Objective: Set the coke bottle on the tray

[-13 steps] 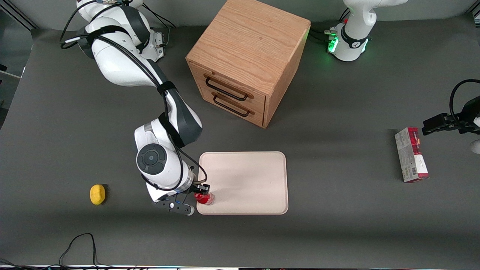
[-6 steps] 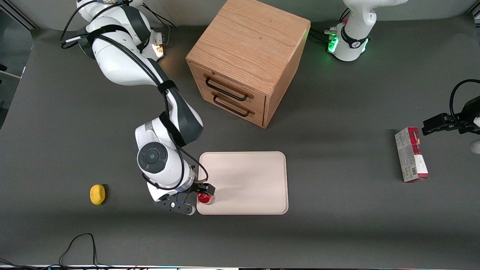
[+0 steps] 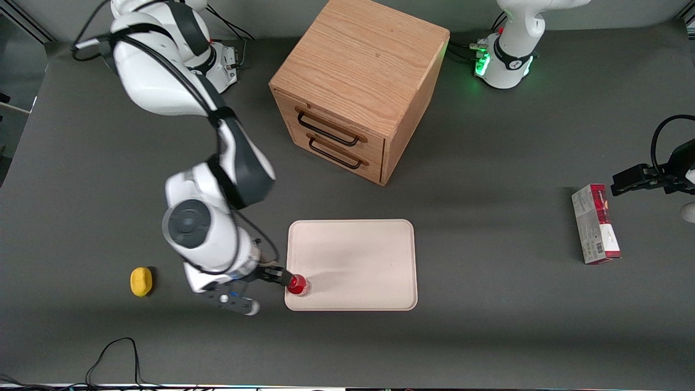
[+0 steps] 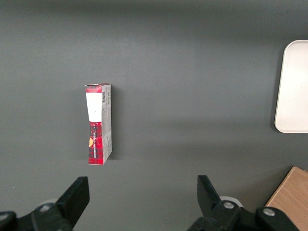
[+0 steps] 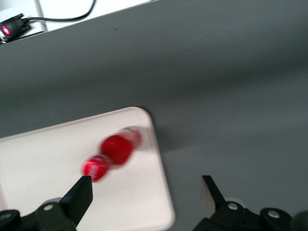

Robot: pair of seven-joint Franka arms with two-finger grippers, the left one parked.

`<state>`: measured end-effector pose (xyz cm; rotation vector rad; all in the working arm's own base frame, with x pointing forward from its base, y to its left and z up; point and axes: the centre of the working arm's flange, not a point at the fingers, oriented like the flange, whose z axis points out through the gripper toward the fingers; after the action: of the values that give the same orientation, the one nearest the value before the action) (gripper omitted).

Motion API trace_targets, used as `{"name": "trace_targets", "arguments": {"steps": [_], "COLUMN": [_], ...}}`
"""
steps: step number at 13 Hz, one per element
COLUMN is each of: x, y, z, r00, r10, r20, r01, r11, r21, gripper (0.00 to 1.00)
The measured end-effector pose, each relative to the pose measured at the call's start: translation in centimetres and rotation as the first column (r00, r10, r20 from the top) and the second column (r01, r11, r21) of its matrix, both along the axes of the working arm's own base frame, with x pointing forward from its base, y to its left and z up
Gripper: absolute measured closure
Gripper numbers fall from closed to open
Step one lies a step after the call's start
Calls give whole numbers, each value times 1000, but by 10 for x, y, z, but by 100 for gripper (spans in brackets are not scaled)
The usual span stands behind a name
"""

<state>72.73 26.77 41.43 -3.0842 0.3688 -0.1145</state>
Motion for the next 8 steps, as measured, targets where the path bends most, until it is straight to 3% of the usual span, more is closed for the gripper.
{"name": "trace_targets", "arguments": {"steps": [2,5,8], "x": [-14,-70,-137], "y": [-74,-177,-262], "z": [36,75,105], "r00": [997,982,971], "r10": [72,159,203], "r20": [-38,-103,-129], "r01": [-73,-164,-204], "r11": [997,986,979], "r21": [-23,-38,9], "gripper": [0,0,0]}}
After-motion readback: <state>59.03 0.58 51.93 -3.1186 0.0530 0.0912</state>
